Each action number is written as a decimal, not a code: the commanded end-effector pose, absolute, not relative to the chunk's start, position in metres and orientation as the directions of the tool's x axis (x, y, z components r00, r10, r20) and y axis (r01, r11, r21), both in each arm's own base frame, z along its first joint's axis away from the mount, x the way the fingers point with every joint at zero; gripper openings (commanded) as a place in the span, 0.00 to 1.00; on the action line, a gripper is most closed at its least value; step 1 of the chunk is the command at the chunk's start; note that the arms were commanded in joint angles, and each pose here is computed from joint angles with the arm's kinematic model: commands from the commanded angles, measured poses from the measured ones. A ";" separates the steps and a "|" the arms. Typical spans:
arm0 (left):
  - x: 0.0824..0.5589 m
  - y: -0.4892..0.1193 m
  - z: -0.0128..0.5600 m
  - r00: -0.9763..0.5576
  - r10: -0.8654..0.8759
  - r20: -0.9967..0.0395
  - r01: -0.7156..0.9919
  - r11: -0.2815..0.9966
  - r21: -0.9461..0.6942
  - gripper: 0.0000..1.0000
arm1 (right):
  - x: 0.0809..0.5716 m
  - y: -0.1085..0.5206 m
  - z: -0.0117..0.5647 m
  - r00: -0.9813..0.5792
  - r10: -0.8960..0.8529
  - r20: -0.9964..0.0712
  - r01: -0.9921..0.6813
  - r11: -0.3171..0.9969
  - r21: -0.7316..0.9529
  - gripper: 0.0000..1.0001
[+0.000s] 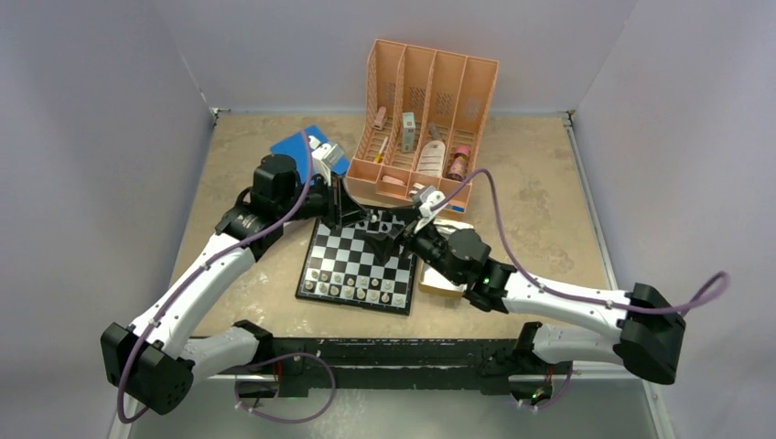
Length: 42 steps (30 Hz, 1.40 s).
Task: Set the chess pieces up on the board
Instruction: Pick up the chess piece from the storage box, then place the chess piece on the chessboard.
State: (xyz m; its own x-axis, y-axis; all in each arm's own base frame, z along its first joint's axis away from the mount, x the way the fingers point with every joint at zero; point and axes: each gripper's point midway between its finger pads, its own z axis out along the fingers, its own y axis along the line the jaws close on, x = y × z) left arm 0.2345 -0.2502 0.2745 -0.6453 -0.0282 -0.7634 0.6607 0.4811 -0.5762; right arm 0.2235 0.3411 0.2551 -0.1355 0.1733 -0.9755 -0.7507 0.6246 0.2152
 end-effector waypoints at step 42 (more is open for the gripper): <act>0.181 -0.335 0.068 -0.799 0.386 -0.460 0.536 0.805 -0.254 0.00 | 0.174 0.136 0.433 0.040 0.598 -0.801 -0.528 0.693 0.491 0.99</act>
